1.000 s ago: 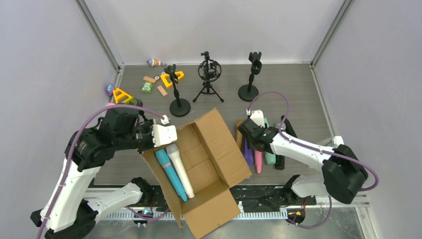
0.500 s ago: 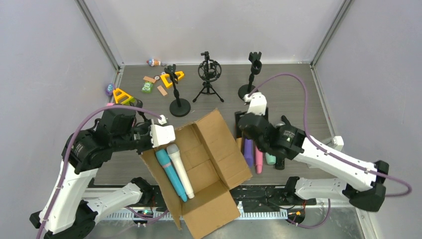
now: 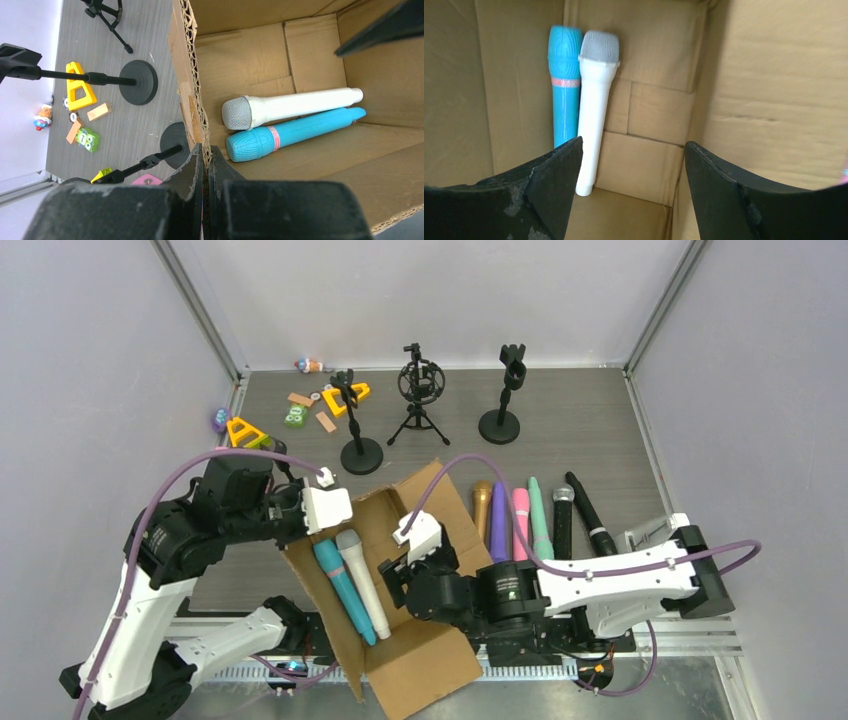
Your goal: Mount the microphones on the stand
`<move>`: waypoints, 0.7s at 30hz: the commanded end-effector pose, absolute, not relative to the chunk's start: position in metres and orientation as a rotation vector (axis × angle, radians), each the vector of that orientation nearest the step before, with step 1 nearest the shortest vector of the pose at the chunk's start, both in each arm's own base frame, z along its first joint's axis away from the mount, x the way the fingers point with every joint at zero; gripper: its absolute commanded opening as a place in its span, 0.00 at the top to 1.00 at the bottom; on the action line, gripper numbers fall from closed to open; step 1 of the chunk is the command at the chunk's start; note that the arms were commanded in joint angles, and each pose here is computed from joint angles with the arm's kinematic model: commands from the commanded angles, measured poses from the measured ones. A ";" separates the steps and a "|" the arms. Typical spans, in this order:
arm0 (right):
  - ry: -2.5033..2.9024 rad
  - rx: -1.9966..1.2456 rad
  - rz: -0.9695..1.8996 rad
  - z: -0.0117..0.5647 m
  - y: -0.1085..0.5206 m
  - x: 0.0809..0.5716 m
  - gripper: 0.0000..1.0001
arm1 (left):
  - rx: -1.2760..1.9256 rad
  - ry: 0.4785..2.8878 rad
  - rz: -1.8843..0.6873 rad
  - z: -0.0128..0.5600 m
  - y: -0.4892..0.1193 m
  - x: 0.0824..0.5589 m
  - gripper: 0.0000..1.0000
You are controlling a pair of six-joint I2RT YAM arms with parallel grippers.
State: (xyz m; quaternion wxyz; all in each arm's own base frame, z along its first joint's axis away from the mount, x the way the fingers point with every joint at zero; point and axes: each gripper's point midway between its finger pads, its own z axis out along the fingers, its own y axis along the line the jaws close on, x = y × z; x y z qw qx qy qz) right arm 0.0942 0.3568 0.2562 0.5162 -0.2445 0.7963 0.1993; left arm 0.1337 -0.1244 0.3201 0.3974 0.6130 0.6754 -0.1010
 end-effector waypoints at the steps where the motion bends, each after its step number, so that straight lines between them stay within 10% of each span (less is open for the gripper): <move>1: 1.898 -0.573 0.657 0.235 0.396 0.086 0.20 | 1.526 1.693 -0.320 0.329 -0.128 0.123 1.00; 21: 1.983 -0.598 0.407 0.143 0.444 0.112 0.34 | 1.541 1.707 -0.372 0.331 -0.131 0.115 1.00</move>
